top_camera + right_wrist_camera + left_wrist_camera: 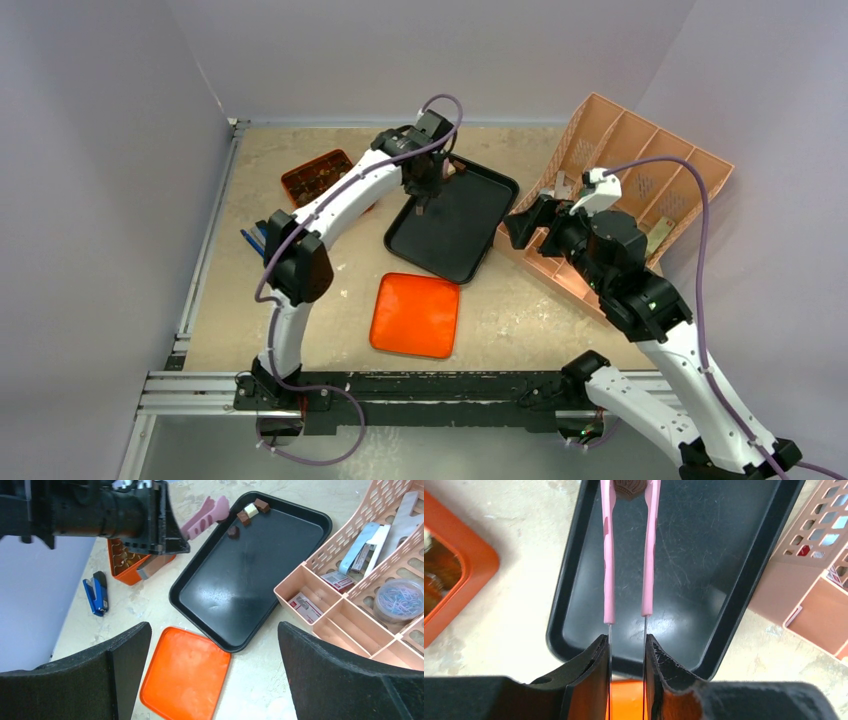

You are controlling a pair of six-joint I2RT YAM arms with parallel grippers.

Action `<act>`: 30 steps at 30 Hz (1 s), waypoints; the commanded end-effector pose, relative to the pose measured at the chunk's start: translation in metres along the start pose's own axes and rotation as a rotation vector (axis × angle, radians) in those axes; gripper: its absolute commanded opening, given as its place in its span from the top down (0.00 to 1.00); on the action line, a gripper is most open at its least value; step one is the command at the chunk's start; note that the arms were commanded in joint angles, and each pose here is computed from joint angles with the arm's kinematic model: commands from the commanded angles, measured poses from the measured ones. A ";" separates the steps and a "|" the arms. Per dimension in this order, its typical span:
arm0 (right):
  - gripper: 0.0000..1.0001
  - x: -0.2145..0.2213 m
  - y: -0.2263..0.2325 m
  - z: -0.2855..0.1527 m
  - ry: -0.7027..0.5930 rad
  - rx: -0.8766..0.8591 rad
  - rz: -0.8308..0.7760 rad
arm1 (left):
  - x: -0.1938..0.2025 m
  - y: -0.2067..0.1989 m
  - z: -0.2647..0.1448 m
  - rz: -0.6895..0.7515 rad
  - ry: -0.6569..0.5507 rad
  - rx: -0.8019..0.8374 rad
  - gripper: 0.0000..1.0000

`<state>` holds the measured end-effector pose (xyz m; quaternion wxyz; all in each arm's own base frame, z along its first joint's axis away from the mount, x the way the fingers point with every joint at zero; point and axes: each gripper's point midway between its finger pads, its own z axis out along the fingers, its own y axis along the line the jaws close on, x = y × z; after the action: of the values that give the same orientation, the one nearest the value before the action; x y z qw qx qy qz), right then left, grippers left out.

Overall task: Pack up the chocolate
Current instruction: Pick up the fake chocolate from the plate, then place the fake chocolate in the packing box.

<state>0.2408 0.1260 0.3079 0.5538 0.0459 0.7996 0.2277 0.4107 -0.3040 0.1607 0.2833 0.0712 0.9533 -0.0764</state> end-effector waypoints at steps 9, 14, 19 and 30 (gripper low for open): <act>0.02 -0.003 0.015 0.000 -0.018 -0.081 0.013 | 0.022 0.081 -0.091 -0.190 -0.046 -0.144 0.73; 0.02 -0.004 0.016 0.002 -0.029 -0.088 0.013 | 0.040 0.130 -0.115 -0.248 -0.041 -0.261 0.73; 0.02 -0.003 0.016 0.003 -0.028 -0.090 0.009 | 0.066 0.181 -0.132 -0.308 -0.003 -0.384 0.73; 0.02 -0.005 0.018 0.005 -0.029 -0.097 0.001 | 0.090 0.218 -0.116 -0.320 0.048 -0.462 0.73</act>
<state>0.2411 0.1377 0.3035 0.5494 0.0297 0.7963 0.2514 0.3041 -0.0701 0.1853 0.2350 -0.1443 0.9573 0.0862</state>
